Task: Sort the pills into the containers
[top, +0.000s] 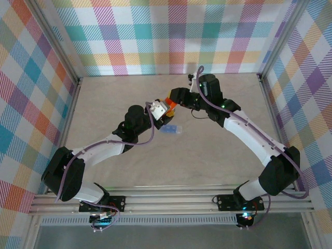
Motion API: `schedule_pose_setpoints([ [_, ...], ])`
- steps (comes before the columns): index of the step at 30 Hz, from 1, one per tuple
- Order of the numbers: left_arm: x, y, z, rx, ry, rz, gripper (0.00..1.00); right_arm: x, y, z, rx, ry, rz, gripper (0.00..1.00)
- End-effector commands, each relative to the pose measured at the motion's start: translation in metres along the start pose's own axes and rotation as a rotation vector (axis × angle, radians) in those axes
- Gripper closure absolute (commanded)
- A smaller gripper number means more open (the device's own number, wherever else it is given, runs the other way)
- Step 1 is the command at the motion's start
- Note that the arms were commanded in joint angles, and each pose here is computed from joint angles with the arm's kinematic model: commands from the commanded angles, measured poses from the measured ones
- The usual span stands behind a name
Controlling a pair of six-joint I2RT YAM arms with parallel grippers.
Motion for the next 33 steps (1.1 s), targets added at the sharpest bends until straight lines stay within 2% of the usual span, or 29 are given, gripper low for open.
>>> schedule_pose_setpoints([
  [1,0.021,0.022,-0.008,-0.131,0.026,-0.072,0.87,0.011,-0.01,-0.002,0.042,0.12,-0.176,0.7],
  [4,0.021,0.025,-0.018,-0.207,-0.077,-0.092,0.87,0.023,-0.024,-0.008,0.133,0.272,-0.462,0.74],
  [9,-0.007,0.033,-0.04,-0.282,-0.372,-0.032,0.86,0.043,-0.052,-0.044,0.264,0.494,-0.932,0.87],
  [13,-0.021,0.039,-0.059,-0.297,-0.521,-0.006,0.86,0.053,-0.06,-0.077,0.322,0.648,-1.153,0.81],
  [18,-0.029,0.043,-0.072,-0.325,-0.615,-0.009,0.86,0.057,-0.047,-0.1,0.317,0.703,-1.215,0.85],
  [23,-0.03,0.044,-0.072,-0.325,-0.625,-0.016,0.87,0.059,-0.042,-0.102,0.327,0.697,-1.21,0.86],
  [26,-0.027,0.042,-0.069,-0.299,-0.596,-0.018,0.87,0.055,-0.031,-0.093,0.258,0.583,-1.203,0.85],
  [30,-0.019,0.03,-0.06,-0.194,-0.436,-0.027,0.87,0.041,-0.006,-0.079,0.068,0.325,-1.065,0.85],
  [33,-0.015,0.019,-0.055,-0.138,-0.318,-0.067,0.87,0.026,0.001,-0.079,-0.028,0.207,-0.903,0.97],
])
Point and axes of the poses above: each hand's point on the last joint's axis, 136 mm out from that joint toward the fingers, its own z axis out along the fingers, its own x axis along the line the jaws close on, y = z × x, the point moved 6 cm from there along -z, back along the fingers, and after that the axes turned 15 degrees about z, right-handed, at the moved point
